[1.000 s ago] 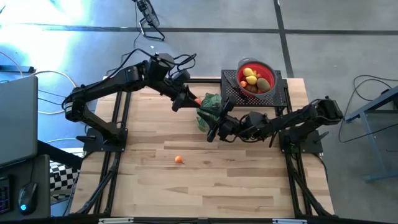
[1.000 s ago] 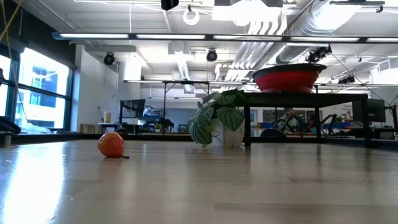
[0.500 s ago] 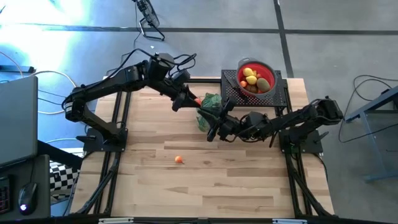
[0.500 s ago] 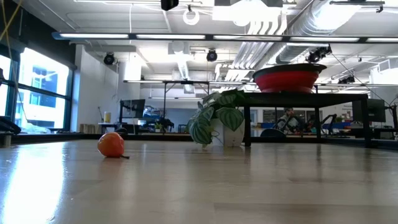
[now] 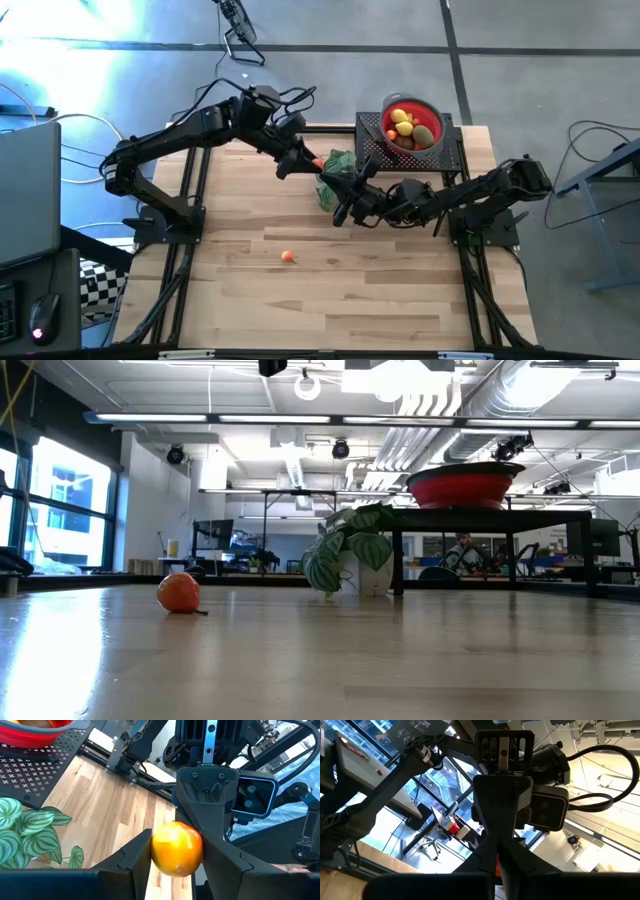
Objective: Pick & Place Fruit
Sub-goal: Put the orange pear into the red colander
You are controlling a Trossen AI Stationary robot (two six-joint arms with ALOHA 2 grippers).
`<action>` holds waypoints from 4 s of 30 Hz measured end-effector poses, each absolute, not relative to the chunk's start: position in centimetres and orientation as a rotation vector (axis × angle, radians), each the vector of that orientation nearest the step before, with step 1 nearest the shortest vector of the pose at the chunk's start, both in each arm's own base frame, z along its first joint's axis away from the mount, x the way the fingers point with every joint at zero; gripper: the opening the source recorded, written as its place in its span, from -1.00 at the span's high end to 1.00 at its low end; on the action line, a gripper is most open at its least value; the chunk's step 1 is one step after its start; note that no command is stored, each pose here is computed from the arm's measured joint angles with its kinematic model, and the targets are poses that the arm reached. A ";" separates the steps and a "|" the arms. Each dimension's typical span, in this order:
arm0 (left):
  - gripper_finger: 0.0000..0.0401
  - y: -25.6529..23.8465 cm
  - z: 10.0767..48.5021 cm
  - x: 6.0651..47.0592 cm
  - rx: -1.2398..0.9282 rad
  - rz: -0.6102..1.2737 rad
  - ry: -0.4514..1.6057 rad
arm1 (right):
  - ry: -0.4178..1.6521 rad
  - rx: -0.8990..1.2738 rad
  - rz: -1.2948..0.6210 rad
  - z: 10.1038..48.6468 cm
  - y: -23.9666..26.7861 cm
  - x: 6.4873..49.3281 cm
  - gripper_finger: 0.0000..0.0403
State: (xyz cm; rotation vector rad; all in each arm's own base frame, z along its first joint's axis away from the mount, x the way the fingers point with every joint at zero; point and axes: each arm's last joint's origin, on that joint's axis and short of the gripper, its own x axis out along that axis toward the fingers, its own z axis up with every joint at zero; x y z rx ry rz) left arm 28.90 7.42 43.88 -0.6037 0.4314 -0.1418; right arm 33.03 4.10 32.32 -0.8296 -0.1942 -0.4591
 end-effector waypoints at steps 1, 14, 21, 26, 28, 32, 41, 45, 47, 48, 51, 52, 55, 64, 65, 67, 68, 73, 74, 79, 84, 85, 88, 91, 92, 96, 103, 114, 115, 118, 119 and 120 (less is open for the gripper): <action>0.24 7.4 43.9 28.9 -0.604 -0.142 0.432 | -0.194 -0.830 -0.459 32.3 4.1 33.0 0.98; 0.03 7.6 44.2 29.1 -0.492 -0.123 0.381 | -0.182 -0.832 -0.462 32.2 4.1 33.1 0.98; -0.26 7.6 44.8 29.3 -0.462 -0.151 0.317 | -0.147 -0.853 -0.511 32.2 4.2 33.0 0.98; -0.29 7.6 45.0 29.1 -0.417 -0.162 0.302 | -0.109 -0.872 -0.589 32.8 4.5 32.3 0.98; -0.29 7.5 45.3 28.8 -0.389 -0.165 0.294 | -0.083 -0.869 -0.627 33.2 4.6 31.9 0.98; -0.30 7.4 45.6 28.6 -0.359 -0.170 0.286 | -0.021 -0.824 -0.726 34.2 4.3 30.7 0.98; -0.30 7.3 46.5 28.3 -0.303 -0.177 0.263 | 0.145 -0.680 -0.957 36.2 2.4 27.7 0.98; -0.30 7.4 46.1 28.2 -0.271 -0.143 0.293 | 0.191 -0.606 -1.036 36.8 1.1 26.4 0.98; -0.30 7.4 45.9 28.1 -0.273 -0.116 0.319 | 0.195 -0.575 -1.052 37.1 0.4 25.6 0.98; -0.30 7.5 45.8 28.1 -0.273 -0.099 0.329 | 0.192 -0.555 -1.059 37.2 0.0 25.3 0.98; -0.30 7.6 45.4 28.0 -0.265 -0.042 0.363 | 0.207 -0.504 -1.096 37.2 -1.3 24.5 0.98; -0.30 7.6 45.3 27.9 -0.249 -0.027 0.372 | 0.212 -0.486 -1.111 37.2 -1.8 24.3 0.98; -0.30 7.7 45.2 27.9 -0.207 -0.022 0.384 | 0.225 -0.429 -1.136 36.8 -3.4 23.7 0.98; -0.30 7.7 45.1 27.9 -0.189 -0.027 0.391 | 0.330 -0.247 -1.187 34.3 -8.5 22.5 0.98; -0.30 7.7 45.1 27.9 -0.186 -0.027 0.392 | 0.345 -0.228 -1.199 34.1 -9.0 22.3 0.98; -0.30 7.7 45.1 27.9 -0.187 -0.027 0.397 | 0.372 -0.191 -1.233 33.6 -9.8 21.8 0.98; -0.30 7.7 45.1 27.9 -0.187 -0.027 0.397 | 0.386 -0.176 -1.249 33.4 -10.2 21.6 0.98; -0.30 7.7 45.1 27.9 -0.184 -0.010 0.397 | 0.445 -0.073 -1.277 32.3 -11.4 20.6 0.98; -0.30 7.7 45.1 27.9 -0.182 0.000 0.398 | 0.454 -0.054 -1.290 32.1 -11.5 20.4 0.98; -0.30 7.8 45.1 27.9 -0.173 0.040 0.399 | 0.503 0.004 -1.345 31.4 -12.2 19.5 0.98; -0.30 7.9 45.1 27.9 -0.172 0.045 0.398 | 0.509 0.043 -1.374 31.1 -12.6 19.0 0.98; -0.30 7.9 45.1 27.9 -0.172 0.045 0.398 | 0.506 0.056 -1.370 31.1 -12.7 19.0 0.98; -0.30 7.9 45.1 27.9 -0.172 0.045 0.398 | 0.500 0.079 -1.359 31.0 -12.8 19.0 0.96; -0.30 7.9 45.1 27.9 -0.173 0.045 0.398 | 0.503 0.075 -1.358 31.0 -12.8 19.0 0.87; -0.30 7.9 45.1 27.9 -0.172 0.045 0.398 | 0.510 0.067 -1.355 31.0 -12.8 19.0 0.83; -0.30 7.9 45.1 27.9 -0.173 0.045 0.398 | 0.521 0.053 -1.351 31.0 -12.8 19.0 0.57; -0.30 7.8 44.7 27.7 -0.165 0.041 0.443 | 0.503 0.022 -1.243 31.5 -12.0 19.6 0.22; -0.16 5.9 40.7 27.8 -0.144 -0.020 0.695 | 0.360 0.071 -0.546 33.1 -7.0 22.4 0.39; -0.13 5.5 40.1 28.0 -0.133 -0.038 0.714 | 0.360 0.075 -0.501 33.1 -6.6 22.5 0.41; 0.00 4.0 38.1 28.5 -0.102 -0.097 0.775 | 0.363 0.081 -0.397 33.1 -5.6 22.9 0.47; 0.05 3.5 37.4 28.7 -0.093 -0.115 0.789 | 0.365 0.082 -0.372 33.1 -5.3 22.9 0.48; 0.10 3.0 36.6 28.8 -0.083 -0.126 0.804 | 0.366 0.081 -0.352 33.1 -5.0 23.0 0.50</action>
